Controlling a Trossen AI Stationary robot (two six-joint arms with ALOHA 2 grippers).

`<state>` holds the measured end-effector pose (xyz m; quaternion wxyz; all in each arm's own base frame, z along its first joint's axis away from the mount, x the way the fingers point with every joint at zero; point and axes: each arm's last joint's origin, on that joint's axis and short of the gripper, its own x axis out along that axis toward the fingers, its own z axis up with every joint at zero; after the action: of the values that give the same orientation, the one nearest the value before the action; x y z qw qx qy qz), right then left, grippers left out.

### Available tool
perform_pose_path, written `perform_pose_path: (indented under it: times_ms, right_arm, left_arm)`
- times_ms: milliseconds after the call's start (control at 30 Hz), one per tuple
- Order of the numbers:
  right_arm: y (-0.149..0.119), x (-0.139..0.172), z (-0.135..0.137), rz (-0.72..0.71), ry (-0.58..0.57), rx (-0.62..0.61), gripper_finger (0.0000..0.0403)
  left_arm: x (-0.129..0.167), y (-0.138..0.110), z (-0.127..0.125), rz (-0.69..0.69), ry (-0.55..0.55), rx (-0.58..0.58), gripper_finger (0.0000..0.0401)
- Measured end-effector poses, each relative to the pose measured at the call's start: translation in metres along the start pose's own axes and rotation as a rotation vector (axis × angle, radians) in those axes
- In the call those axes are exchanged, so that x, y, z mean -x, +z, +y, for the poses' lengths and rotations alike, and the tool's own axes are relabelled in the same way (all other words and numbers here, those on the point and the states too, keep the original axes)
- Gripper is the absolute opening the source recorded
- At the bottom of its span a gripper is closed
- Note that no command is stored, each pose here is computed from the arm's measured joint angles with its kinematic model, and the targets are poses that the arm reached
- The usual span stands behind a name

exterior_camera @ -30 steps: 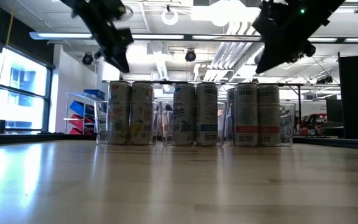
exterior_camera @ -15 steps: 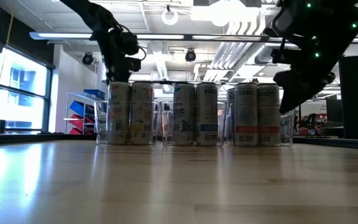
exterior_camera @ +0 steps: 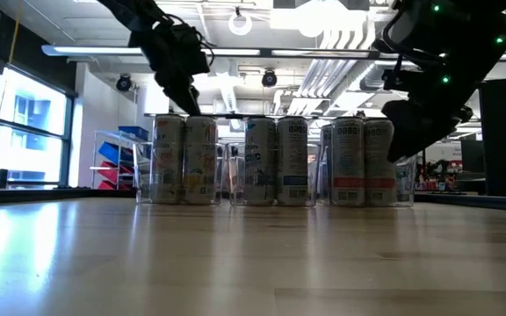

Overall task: Sort soda cans
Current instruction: Remove the white-yellow soda can from the top left transparent bin

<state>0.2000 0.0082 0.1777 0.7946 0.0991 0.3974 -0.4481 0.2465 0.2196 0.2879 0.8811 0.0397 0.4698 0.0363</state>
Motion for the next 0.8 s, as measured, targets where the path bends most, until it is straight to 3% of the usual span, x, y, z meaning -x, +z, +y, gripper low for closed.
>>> perform_pose_path:
  times_ms: [233,400,800]
  right_arm:
    - [0.004,0.000,0.005,-0.033,0.038,-0.029,0.0248]
    - [0.005,0.000,0.006,-0.038,0.049,-0.039,0.0248]
    - [0.004,0.001,0.009,0.015,0.116,-0.053,0.0248]
  left_arm:
    - [-0.013,0.010,-0.003,0.000,0.063,-0.057,0.0325]
    - [-0.015,0.010,-0.002,0.032,0.093,-0.067,0.0329]
    - [-0.030,0.001,0.001,0.076,0.039,-0.043,0.0328]
